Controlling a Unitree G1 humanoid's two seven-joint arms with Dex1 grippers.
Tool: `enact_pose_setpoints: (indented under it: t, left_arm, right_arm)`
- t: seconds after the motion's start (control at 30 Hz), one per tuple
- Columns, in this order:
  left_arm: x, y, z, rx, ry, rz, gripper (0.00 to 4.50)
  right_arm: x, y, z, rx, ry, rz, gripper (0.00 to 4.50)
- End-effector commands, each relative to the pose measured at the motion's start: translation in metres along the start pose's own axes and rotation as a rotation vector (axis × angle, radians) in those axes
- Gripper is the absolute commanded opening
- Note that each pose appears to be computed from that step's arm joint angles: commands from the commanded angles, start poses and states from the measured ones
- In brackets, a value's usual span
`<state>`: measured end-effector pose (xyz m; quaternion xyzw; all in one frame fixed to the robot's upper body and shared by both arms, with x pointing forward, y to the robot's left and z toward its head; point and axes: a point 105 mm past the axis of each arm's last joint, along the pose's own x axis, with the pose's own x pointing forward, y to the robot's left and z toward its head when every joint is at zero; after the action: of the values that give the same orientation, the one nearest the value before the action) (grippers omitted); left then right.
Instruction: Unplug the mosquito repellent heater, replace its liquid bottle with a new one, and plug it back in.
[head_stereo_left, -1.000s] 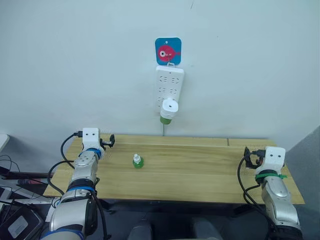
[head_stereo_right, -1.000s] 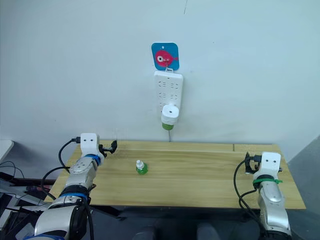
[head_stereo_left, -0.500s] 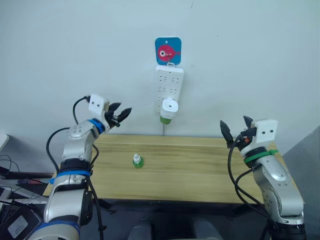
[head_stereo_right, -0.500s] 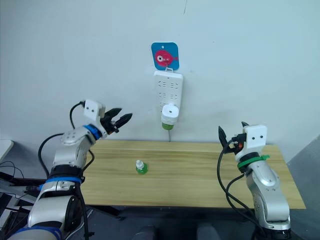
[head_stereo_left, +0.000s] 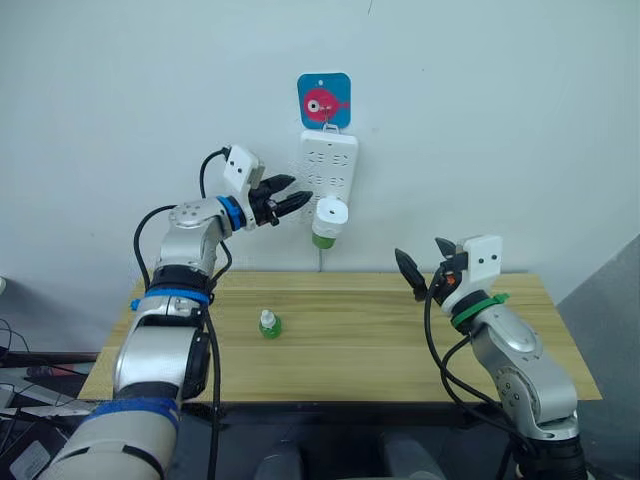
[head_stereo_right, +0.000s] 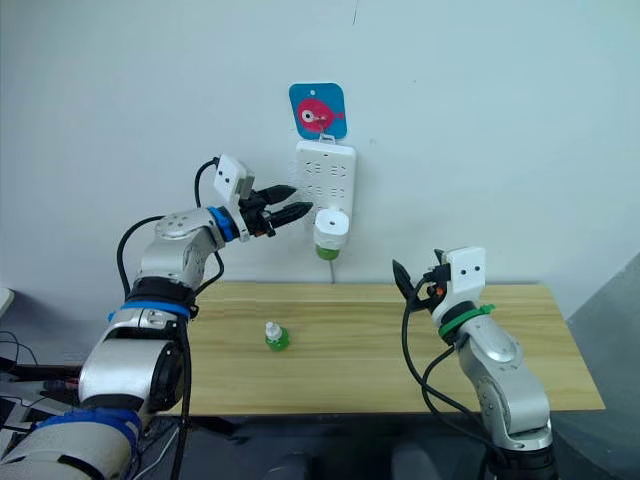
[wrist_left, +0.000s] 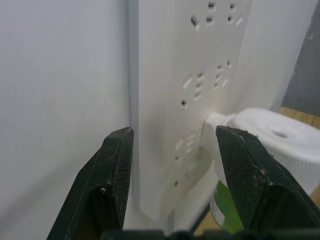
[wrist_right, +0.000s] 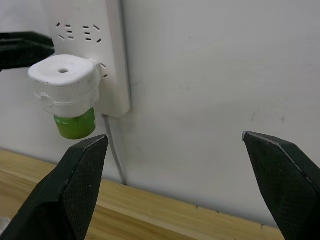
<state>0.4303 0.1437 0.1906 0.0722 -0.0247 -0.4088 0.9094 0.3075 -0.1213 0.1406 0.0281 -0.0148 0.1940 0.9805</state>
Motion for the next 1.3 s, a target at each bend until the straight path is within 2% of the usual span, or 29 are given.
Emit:
enact_pose_setpoints:
  t: [0.03,0.27,0.6,0.93,1.03,1.3]
  left_arm:
    - [0.005,0.003,0.014,0.052,-0.025,-0.003,2.77]
    - [0.019,-0.007,0.009,0.069,0.005,-0.073,2.77]
    - [0.038,-0.024,0.025,0.060,-0.015,-0.184,2.77]
    - [0.033,-0.015,0.032,0.052,-0.019,-0.160,2.77]
    - [0.038,-0.026,0.040,0.020,-0.051,-0.234,2.77]
    - [0.042,-0.042,0.043,-0.011,-0.064,-0.348,2.77]
  right_arm:
    - [-0.003,0.007,0.019,-0.019,-0.064,0.016,4.50]
    - [-0.004,0.006,0.020,-0.031,-0.054,0.013,4.50]
    - [-0.003,0.008,0.017,-0.034,-0.032,0.021,4.50]
    - [-0.007,0.007,0.016,-0.032,-0.028,0.001,4.50]
    - [-0.007,0.007,0.017,-0.030,-0.026,0.007,4.50]
    - [-0.003,0.008,0.017,-0.026,-0.020,0.019,4.50]
